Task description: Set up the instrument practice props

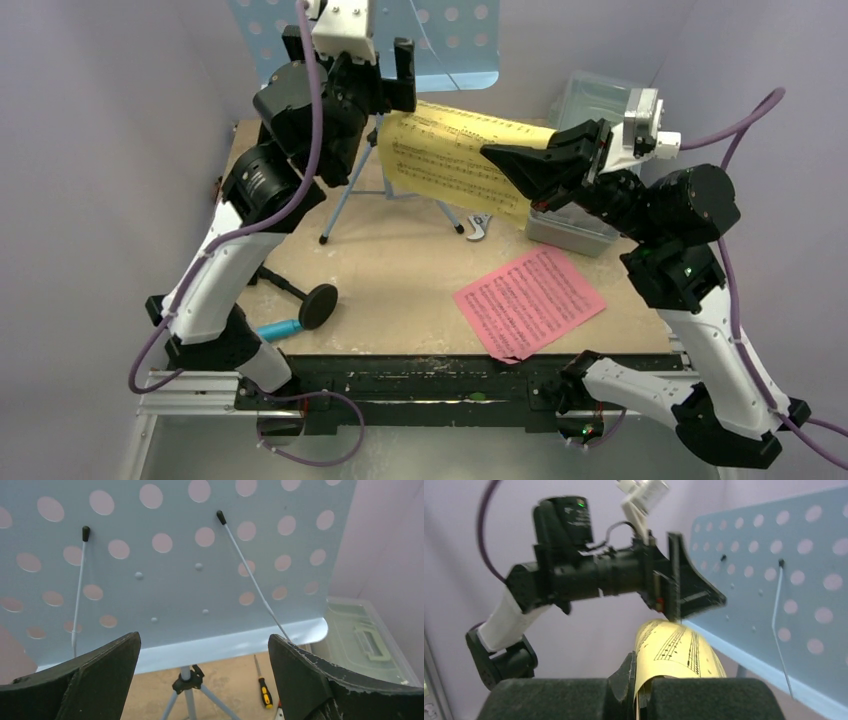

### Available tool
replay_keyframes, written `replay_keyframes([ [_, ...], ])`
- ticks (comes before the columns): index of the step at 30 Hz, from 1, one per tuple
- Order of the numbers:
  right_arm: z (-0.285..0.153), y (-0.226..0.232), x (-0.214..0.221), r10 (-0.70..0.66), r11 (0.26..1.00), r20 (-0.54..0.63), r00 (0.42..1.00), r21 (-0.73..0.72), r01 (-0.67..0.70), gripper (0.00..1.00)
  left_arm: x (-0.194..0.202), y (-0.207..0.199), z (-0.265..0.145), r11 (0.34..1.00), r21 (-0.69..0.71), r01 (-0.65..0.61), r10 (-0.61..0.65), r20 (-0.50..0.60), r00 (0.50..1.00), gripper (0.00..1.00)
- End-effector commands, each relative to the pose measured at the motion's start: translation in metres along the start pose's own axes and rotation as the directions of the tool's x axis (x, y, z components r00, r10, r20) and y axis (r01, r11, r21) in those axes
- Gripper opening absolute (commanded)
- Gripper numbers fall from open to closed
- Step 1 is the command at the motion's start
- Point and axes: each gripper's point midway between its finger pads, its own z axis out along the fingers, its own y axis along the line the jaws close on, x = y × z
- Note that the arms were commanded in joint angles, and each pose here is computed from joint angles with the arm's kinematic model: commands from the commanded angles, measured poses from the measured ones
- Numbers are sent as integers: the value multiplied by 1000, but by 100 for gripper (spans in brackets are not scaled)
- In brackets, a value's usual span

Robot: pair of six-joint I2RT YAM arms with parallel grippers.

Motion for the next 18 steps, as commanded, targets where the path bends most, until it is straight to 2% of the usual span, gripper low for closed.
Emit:
replay_keyframes([
  [1, 17, 36, -30, -75, 967, 35, 997, -241, 81, 0, -43, 34, 11, 991, -134, -14, 31, 125, 992, 100],
  [5, 22, 71, -72, -90, 897, 115, 989, -423, 131, 0, -61, 68, 0, 964, -266, 25, 28, 193, 981, 100],
  [9, 22, 73, -91, -144, 889, 186, 972, -408, 210, 0, -55, 112, 7, 926, -374, 47, 18, 167, 986, 100],
  [12, 40, 39, -58, -176, 934, 117, 978, -294, 203, 0, -36, 145, 17, 899, -432, 70, -15, 129, 991, 100],
  [15, 68, -8, -13, -172, 974, 21, 985, -149, 173, 0, -24, 168, 29, 895, -421, 145, -99, 129, 987, 100],
  [18, 88, -39, 26, -138, 989, -70, 988, -64, 133, 0, -13, 192, 43, 898, -378, 224, -192, 122, 974, 100],
])
